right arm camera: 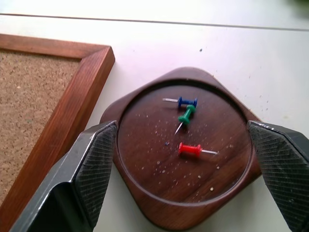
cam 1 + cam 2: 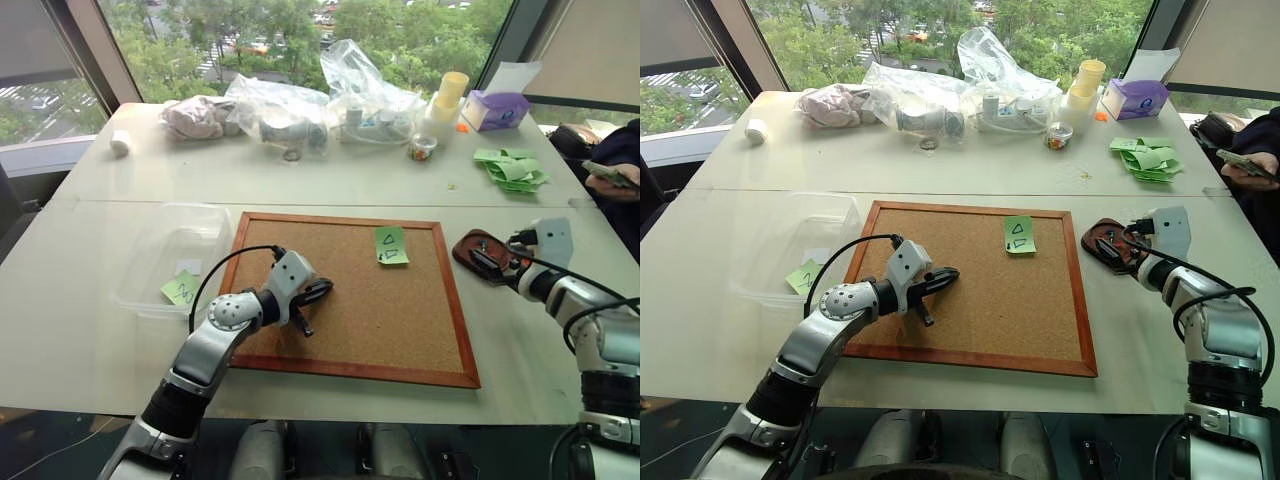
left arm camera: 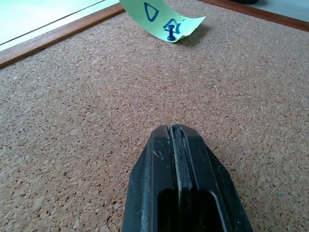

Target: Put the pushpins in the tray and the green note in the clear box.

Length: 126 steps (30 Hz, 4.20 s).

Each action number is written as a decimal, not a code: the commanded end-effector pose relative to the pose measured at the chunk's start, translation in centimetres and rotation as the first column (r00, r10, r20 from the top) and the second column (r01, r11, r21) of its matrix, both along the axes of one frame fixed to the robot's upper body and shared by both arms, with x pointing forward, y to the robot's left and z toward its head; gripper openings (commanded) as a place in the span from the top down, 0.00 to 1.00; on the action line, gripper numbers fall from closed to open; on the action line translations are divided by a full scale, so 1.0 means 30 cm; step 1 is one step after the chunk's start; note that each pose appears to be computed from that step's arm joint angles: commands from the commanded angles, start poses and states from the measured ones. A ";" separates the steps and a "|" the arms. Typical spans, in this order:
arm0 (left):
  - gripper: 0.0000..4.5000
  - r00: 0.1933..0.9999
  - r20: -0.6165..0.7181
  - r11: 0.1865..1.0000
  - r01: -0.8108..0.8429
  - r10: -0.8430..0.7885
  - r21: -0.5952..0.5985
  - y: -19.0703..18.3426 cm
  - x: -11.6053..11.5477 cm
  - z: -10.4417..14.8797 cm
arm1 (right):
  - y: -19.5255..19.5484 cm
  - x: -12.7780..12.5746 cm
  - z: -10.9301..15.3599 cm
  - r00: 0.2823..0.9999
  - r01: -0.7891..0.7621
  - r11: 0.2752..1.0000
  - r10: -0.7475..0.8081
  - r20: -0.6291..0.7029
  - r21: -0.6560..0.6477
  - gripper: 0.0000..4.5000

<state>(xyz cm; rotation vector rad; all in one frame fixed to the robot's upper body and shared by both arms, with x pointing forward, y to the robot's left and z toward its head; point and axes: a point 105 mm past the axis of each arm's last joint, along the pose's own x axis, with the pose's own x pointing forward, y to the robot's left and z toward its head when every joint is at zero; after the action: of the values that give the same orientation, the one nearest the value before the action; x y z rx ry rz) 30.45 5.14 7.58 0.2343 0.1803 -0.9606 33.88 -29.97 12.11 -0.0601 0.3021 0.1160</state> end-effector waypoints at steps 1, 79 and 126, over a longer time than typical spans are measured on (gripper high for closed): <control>1.00 0.994 -0.108 0.999 -0.012 0.018 0.050 0.019 -0.022 -0.096 | 0.047 0.016 0.140 0.990 -0.068 0.998 0.069 0.122 -0.016 0.01; 0.00 0.924 -0.270 0.847 0.095 -0.271 -0.524 -0.072 0.168 0.375 | 0.629 -0.167 0.198 0.592 -0.749 0.559 0.806 0.020 -0.357 1.00; 0.99 0.957 -0.225 0.913 0.083 -0.185 -0.400 -0.103 0.211 0.289 | 0.067 -0.098 0.174 0.992 -0.087 0.996 0.085 0.093 0.015 1.00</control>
<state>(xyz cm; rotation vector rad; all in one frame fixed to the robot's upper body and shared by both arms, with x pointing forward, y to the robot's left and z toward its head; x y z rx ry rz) 37.12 2.32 14.98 -0.3051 0.2804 -1.1164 30.83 -26.86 16.71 -0.0513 0.2415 0.2495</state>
